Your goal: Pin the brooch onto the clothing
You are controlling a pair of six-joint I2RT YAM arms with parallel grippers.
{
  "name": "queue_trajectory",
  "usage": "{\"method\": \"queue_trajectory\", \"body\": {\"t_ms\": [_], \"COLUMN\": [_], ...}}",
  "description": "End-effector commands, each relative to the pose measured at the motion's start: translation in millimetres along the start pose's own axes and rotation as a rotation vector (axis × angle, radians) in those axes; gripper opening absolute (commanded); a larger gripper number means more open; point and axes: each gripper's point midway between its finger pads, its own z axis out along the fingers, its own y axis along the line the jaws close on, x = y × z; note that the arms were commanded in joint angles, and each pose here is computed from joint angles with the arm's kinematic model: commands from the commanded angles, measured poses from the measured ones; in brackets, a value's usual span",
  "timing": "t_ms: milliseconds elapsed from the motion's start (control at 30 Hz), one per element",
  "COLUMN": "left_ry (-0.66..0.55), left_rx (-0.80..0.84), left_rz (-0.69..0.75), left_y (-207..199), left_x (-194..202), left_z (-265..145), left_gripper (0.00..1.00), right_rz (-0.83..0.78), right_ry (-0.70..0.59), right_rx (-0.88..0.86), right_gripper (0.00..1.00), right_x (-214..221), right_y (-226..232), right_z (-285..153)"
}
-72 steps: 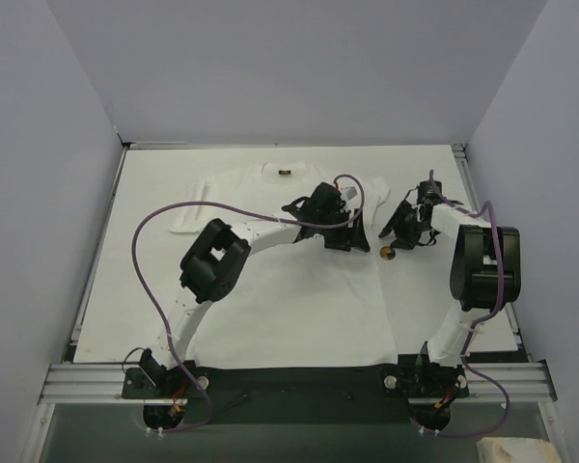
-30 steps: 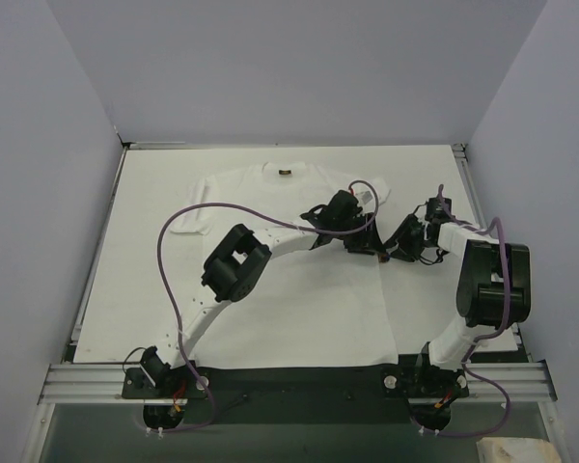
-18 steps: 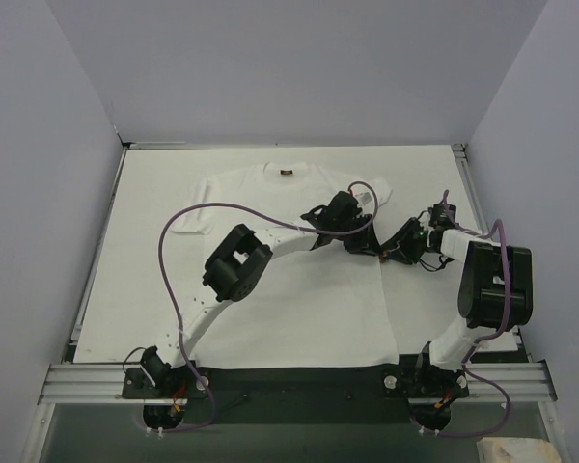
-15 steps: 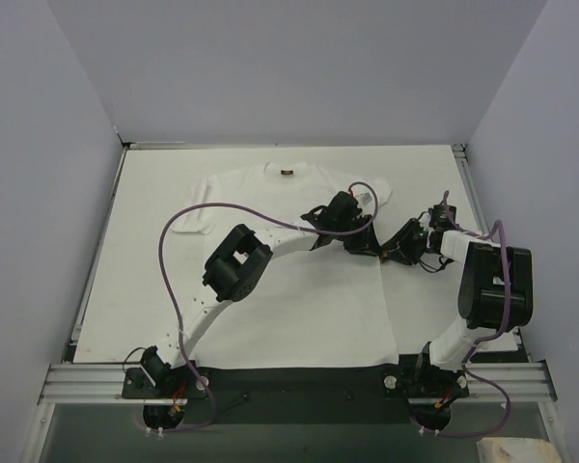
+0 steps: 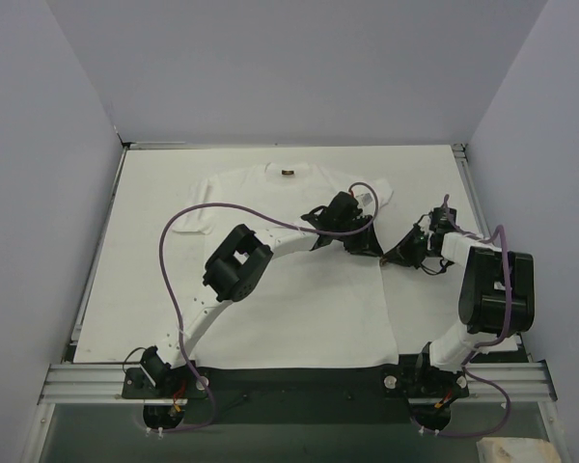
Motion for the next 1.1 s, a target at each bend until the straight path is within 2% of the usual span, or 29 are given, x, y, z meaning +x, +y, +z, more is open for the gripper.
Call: {"method": "queue_trajectory", "body": {"t_ms": [0,133,200,267,300,367,400,433,533,633,767,867,1000,1067], "left_ry": [-0.003,-0.068,-0.121,-0.142,-0.198,-0.231,-0.294,-0.317,-0.396,-0.441,-0.479,-0.532,-0.519,-0.525], "left_rx": [0.004,0.146,0.237,0.287,0.358,0.384,0.429,0.425,0.376,0.257,0.000,-0.167,-0.357,-0.372], "left_rz": [0.018,0.068,0.104,0.117,0.154,0.173,0.219,0.233,0.307,0.383,0.526,0.569,0.597,0.633], "left_y": [3,-37,-68,-80,-107,-112,-135,-137,-138,-127,-94,-72,-31,-33], "left_x": [6,-12,-28,-33,-47,-50,-65,-69,-80,-83,-69,-65,-41,-30], "left_z": [6,-7,-22,-35,-55,-72,-100,-111,-156,-193,-241,-276,-302,-310], "left_gripper": [0.39,0.45,0.52,0.59,0.61,0.65,0.68,0.71,0.76,0.78,0.81,0.82,0.82,0.82], "right_rz": [-0.031,-0.052,-0.069,-0.082,-0.089,-0.103,-0.105,-0.109,-0.131,-0.167,-0.216,-0.267,-0.292,-0.279], "right_ry": [0.000,-0.048,-0.085,-0.119,-0.141,-0.183,-0.184,-0.188,-0.203,-0.198,-0.172,-0.122,-0.053,-0.019], "right_rx": [0.117,0.165,0.175,0.199,0.194,0.174,0.166,0.150,0.107,0.058,-0.021,-0.067,-0.143,-0.168], "right_gripper": [0.00,0.00,0.00,0.00,0.00,0.00,0.00,0.00,0.00,0.00,0.00,0.00,0.00,0.00], "right_x": [8,-3,-11,-19,-22,-30,-29,-30,-28,-20,-6,14,41,49], "right_y": [-18,-19,-16,-14,-9,1,4,9,28,51,93,122,169,181], "right_z": [-16,-31,-41,-50,-58,-69,-73,-76,-86,-91,-91,-82,-71,-60]}}
